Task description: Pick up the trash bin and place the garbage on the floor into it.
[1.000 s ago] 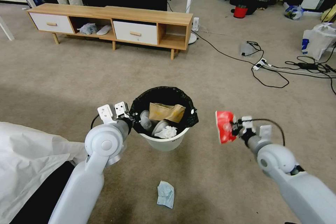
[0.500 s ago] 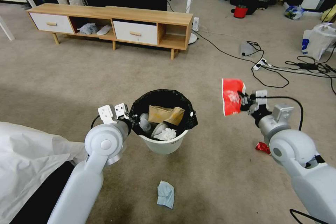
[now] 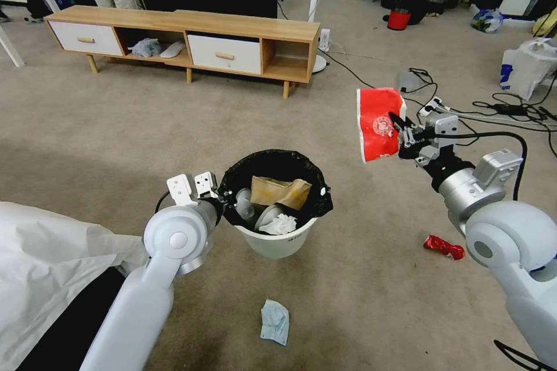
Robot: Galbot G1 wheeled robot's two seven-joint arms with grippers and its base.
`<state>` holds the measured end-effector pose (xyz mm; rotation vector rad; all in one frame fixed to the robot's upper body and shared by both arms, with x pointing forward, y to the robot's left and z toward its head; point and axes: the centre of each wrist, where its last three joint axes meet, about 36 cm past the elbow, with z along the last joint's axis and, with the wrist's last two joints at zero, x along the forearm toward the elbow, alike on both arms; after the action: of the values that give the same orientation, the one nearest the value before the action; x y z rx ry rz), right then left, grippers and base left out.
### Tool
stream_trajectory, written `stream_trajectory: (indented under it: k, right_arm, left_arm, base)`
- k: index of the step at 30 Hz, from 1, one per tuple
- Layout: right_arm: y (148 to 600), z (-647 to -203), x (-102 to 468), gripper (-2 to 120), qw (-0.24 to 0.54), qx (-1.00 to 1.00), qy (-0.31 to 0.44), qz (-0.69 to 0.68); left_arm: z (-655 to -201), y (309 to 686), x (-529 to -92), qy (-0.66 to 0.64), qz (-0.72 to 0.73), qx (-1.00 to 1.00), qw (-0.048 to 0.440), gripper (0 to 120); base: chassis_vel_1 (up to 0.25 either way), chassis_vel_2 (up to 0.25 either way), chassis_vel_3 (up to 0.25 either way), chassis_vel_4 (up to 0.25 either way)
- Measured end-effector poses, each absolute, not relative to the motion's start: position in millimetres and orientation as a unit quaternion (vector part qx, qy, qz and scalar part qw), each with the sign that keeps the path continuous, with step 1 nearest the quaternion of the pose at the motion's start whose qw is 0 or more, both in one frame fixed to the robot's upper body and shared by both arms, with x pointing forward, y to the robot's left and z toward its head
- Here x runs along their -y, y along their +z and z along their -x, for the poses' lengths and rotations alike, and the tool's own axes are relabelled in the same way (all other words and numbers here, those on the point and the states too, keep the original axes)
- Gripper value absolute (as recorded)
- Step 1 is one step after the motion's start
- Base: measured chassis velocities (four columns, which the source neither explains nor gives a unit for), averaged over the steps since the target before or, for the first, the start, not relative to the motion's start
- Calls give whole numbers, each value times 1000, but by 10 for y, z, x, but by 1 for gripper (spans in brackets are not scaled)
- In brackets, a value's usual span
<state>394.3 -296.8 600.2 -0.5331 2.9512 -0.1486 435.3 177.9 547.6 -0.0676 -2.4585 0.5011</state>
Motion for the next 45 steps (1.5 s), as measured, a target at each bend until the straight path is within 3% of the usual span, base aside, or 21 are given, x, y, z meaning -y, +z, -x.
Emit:
stream_trajectory:
  k: [29, 45]
  right_arm:
    - [5619, -4294, 2987, 0, 104, -890, -45, 441]
    - [5574, -4453, 2786, 0, 111, -865, -43, 487]
  left_arm:
    - [-4317, 5450, -1504, 199, 76, 920, 329, 2]
    - [-4263, 5389, -1394, 194, 91, 916, 339, 2]
  base:
    - [0, 0, 0, 0]
    - [0, 0, 0, 0]
